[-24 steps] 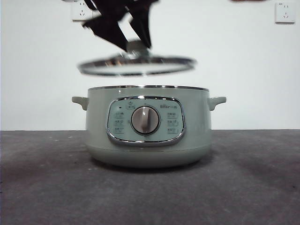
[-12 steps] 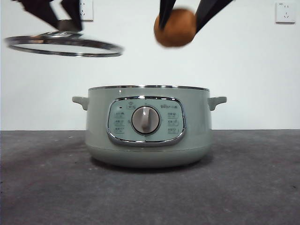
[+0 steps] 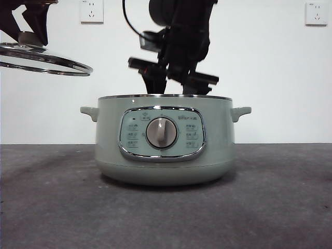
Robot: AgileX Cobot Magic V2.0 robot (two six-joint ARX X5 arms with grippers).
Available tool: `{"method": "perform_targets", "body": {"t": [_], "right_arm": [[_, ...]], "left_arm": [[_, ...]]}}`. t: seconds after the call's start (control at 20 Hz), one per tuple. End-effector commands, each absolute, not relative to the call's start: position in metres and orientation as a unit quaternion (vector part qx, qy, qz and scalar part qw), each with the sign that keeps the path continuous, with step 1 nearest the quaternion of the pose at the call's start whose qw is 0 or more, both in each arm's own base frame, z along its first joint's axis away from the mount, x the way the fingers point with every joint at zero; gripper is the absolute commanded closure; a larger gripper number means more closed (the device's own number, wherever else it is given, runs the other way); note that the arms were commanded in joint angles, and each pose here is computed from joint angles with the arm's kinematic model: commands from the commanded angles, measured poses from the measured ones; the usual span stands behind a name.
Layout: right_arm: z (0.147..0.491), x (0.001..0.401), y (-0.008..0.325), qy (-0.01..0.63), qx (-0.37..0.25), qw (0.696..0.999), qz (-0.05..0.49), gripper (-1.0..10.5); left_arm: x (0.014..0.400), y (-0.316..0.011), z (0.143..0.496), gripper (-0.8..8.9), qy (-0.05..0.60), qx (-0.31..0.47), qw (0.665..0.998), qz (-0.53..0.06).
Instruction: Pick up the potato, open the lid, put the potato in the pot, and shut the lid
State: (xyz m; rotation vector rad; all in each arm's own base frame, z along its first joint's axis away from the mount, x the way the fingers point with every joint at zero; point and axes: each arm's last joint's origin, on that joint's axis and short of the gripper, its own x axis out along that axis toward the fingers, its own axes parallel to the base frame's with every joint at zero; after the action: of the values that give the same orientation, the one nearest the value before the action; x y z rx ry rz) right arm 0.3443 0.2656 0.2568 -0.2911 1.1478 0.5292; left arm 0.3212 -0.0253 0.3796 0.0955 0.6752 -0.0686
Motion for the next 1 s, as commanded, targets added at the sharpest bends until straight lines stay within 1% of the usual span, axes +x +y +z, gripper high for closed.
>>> {"method": "perform_targets", "body": {"t": [0.05,0.15,0.2,0.25,0.3,0.35,0.4,0.5,0.6,0.75,0.9,1.0], "right_arm": [[0.239,0.349,0.271,0.552,-0.141,0.782,0.253,9.4],[0.237,0.349,0.272,0.554,-0.138,0.780,0.256,9.3],[0.237,0.349,0.273,0.553,-0.137,0.781,0.256,8.6],[0.237,0.349,0.273,0.552,-0.137,0.781,0.256,6.2],[0.237,0.350,0.273,0.552,-0.135,0.782,0.255,3.5],[0.237,0.350,0.273,0.550,-0.134,0.784,0.255,1.1],[0.239,0.350,0.273,0.548,-0.133,0.785,0.256,0.6],[0.250,0.349,0.273,0.544,-0.132,0.788,0.257,0.7],[0.278,0.340,0.270,0.529,-0.129,0.797,0.262,0.7],[0.330,0.314,0.248,0.499,-0.122,0.817,0.261,0.7],[0.377,0.279,0.219,0.475,-0.131,0.836,0.241,0.7],[0.398,0.258,0.202,0.467,-0.130,0.841,0.240,0.7]], "left_arm": [[0.319,-0.026,0.391,8.26,0.300,0.054,0.951,-0.042],[0.320,-0.026,0.390,8.26,0.301,0.053,0.951,-0.044],[0.320,-0.026,0.390,8.26,0.301,0.053,0.951,-0.045],[0.320,-0.027,0.390,8.26,0.301,0.051,0.951,-0.052],[0.320,-0.027,0.390,8.26,0.301,0.048,0.950,-0.060],[0.320,-0.027,0.390,8.26,0.299,0.048,0.951,-0.061],[0.320,-0.028,0.390,8.26,0.299,0.048,0.951,-0.062],[0.320,-0.029,0.390,8.26,0.299,0.046,0.951,-0.070],[0.320,-0.030,0.389,8.26,0.301,0.046,0.950,-0.072],[0.319,-0.041,0.389,8.26,0.301,0.051,0.948,-0.087],[0.314,-0.066,0.389,8.26,0.299,0.054,0.945,-0.123],[0.309,-0.088,0.389,8.26,0.298,0.064,0.939,-0.157]]}}
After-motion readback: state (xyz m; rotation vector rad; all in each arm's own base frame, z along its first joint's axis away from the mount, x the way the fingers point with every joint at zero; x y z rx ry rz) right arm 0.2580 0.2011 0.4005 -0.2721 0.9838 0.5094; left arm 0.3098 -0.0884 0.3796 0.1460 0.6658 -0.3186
